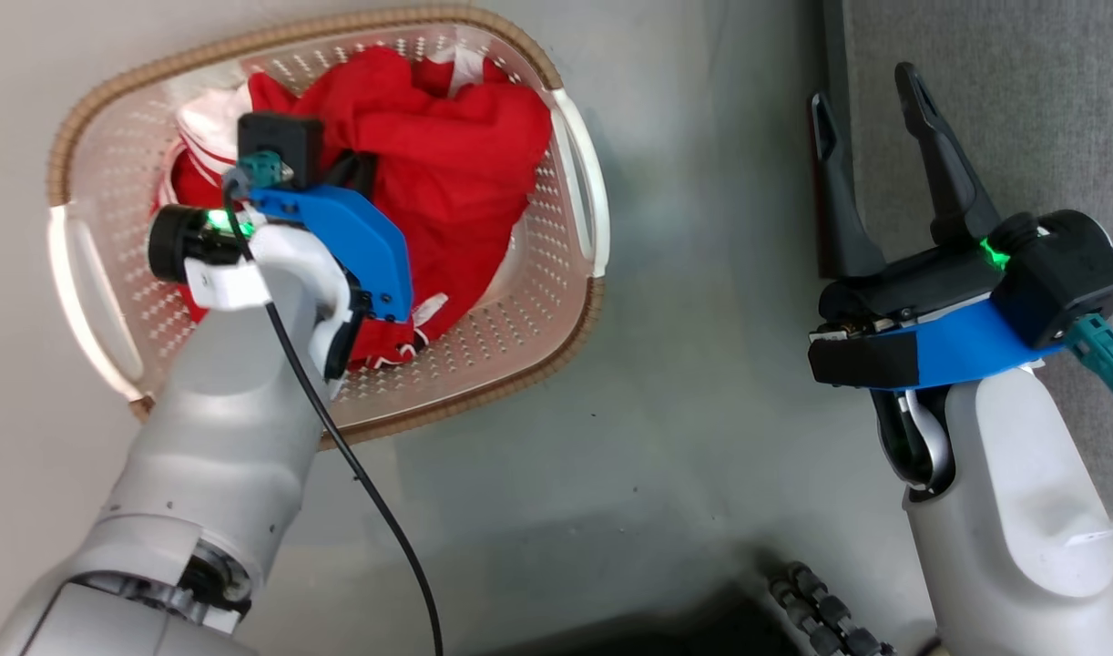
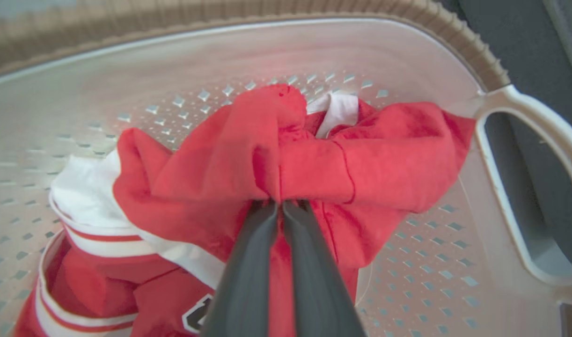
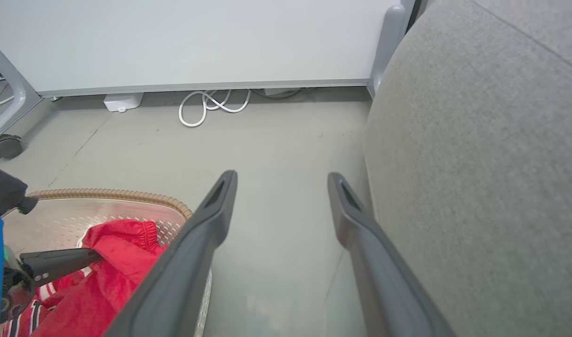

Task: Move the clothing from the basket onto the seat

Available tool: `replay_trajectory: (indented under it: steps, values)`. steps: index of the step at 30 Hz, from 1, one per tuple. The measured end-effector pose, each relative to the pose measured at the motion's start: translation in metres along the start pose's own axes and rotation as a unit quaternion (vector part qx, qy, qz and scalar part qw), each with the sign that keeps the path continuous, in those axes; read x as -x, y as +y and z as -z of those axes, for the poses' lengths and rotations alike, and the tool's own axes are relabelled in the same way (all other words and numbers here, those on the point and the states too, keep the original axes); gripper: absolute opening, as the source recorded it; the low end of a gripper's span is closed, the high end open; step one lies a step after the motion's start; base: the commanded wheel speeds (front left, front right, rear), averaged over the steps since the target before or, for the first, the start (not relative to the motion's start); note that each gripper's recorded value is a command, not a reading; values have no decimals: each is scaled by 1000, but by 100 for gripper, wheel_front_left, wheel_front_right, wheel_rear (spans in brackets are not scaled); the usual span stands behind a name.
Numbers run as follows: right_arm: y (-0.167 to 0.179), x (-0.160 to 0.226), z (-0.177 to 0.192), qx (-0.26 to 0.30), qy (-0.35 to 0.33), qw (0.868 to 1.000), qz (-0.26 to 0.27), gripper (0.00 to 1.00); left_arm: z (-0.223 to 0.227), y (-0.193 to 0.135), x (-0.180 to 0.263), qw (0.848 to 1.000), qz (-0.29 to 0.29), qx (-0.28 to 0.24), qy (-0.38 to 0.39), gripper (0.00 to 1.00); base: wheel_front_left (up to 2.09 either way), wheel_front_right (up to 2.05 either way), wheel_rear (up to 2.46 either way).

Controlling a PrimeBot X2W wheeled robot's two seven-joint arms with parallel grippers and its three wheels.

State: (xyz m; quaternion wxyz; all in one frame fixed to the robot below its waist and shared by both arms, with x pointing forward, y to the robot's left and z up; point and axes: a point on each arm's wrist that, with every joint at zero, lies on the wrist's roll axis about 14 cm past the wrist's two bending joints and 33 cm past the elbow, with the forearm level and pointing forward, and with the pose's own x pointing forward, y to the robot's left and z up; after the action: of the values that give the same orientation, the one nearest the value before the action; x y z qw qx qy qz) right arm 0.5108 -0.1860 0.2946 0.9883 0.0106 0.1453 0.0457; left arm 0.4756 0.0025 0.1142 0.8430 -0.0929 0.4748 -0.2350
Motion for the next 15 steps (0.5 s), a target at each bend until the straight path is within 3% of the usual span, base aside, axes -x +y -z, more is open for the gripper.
replay_trajectory:
  steps: [15]
  values:
    - [28,12,-57,3,-53,998,-28,100,-74,-20,74,991,2,-22,-135,0,0,0,0]
